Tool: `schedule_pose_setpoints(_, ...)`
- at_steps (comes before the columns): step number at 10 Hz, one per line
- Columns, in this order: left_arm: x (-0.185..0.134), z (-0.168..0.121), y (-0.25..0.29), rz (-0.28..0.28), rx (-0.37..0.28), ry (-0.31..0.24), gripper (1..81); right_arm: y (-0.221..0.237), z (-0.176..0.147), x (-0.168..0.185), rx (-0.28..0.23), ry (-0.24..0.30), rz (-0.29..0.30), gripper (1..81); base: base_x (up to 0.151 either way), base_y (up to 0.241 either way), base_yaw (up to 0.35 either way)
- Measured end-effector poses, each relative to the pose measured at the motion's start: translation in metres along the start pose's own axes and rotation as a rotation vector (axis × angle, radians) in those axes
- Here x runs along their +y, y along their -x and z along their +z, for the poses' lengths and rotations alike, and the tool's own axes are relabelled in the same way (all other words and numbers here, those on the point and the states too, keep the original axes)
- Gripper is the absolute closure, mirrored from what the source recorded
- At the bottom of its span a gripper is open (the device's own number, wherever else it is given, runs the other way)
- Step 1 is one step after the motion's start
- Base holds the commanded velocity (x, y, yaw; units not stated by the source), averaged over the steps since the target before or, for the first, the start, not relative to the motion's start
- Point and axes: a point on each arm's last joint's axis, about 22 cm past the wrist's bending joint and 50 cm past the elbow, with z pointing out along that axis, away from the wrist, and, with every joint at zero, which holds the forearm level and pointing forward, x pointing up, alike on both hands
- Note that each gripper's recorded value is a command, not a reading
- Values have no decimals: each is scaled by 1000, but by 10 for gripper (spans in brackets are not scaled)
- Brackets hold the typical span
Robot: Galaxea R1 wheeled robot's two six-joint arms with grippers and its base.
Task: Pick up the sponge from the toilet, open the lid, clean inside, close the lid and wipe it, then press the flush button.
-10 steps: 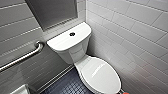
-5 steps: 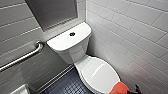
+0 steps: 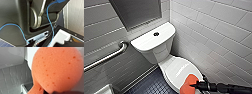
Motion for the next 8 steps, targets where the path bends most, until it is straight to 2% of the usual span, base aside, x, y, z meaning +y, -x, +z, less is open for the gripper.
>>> schedule_pose_setpoints(1, -1, 0, -2, 2, 2, -1, 10, -26, 11, -14, -8, 19, -49, 811, 0, 0, 0)
schedule_pose_setpoints(3, -3, 0, -6, 5, 6, -6, 10, -77, 24, -45, 12, 44, -126, 811, 0, 0, 0)
schedule_pose_setpoints(4, -6, 0, -8, 7, 7, -11, 10, -88, 36, -58, -4, 60, -154, 811, 0, 0, 0)
schedule_pose_setpoints(6, -6, 0, -8, 7, 8, -12, 10, -97, 59, -76, -31, 81, -186, 811, 0, 0, 0)
schedule_pose_setpoints(8, -4, 2, -9, 5, 8, -10, 10, -106, 82, -83, -30, 105, -201, 811, 0, 0, 0)
